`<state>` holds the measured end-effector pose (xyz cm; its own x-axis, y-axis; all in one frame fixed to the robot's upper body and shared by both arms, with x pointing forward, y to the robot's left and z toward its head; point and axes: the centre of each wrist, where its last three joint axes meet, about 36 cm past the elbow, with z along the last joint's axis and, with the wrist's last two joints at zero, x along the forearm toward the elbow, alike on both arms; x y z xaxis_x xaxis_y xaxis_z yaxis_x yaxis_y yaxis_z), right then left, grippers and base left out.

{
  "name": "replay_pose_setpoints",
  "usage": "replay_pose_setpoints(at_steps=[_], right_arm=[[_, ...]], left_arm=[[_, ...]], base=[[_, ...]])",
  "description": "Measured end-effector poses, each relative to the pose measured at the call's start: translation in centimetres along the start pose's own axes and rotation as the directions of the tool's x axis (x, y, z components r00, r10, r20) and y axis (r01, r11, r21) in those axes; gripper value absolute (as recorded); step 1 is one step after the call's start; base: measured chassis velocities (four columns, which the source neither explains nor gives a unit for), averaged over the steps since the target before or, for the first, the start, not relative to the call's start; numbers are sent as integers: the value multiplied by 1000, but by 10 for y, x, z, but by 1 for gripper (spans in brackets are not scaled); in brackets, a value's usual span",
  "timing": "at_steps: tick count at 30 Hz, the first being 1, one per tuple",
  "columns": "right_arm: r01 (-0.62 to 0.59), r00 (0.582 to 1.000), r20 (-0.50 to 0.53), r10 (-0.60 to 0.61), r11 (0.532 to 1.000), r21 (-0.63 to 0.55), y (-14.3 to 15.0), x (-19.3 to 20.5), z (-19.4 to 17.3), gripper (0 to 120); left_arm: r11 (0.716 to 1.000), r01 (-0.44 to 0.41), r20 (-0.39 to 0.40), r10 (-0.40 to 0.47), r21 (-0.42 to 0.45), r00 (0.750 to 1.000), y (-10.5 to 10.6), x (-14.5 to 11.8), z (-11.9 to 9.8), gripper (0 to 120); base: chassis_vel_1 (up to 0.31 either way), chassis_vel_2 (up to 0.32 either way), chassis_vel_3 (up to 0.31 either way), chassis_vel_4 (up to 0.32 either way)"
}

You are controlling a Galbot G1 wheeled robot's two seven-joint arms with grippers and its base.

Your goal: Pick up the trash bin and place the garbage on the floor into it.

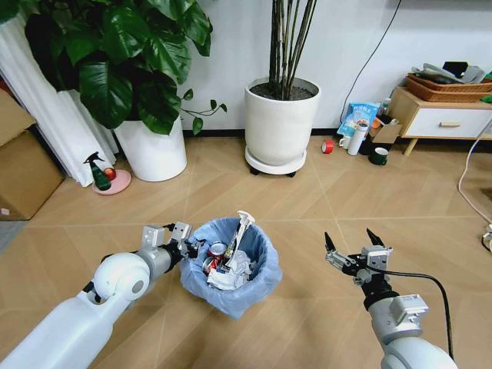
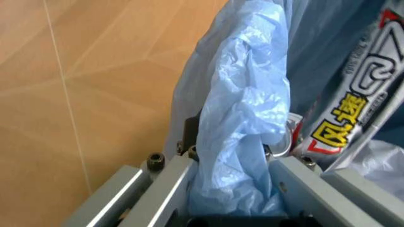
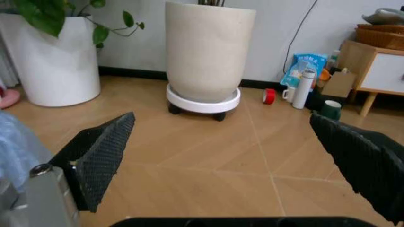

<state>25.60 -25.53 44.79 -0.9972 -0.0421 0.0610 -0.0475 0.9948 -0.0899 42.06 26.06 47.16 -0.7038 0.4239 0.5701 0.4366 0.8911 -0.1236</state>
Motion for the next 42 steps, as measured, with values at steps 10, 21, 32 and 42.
replay_pose_setpoints(at_steps=[10, 21, 32, 42], right_arm=[[1, 1000, -4, -1, 1000, 0, 0, 1, 1, 100], [0, 1000, -4, 0, 1000, 2, -1, 1, 0, 100], [1, 1000, -7, -1, 1000, 5, -3, 2, 1, 100], [6, 1000, -4, -6, 1000, 4, -5, 1, 0, 100]], left_arm=[[1000, -1, -1, 1, 2, 1000, -1, 0, 2, 1], [1000, -2, 3, 2, 1, 1000, -1, 2, 1, 1], [1000, -2, 5, 2, 0, 1000, -2, 5, 3, 1], [1000, 2, 9, -2, -2, 1000, -2, 8, 3, 1]], base=[[311, -60, -291, 54], [304, -75, -302, 79], [334, -121, -343, 115], [344, -150, -338, 154]])
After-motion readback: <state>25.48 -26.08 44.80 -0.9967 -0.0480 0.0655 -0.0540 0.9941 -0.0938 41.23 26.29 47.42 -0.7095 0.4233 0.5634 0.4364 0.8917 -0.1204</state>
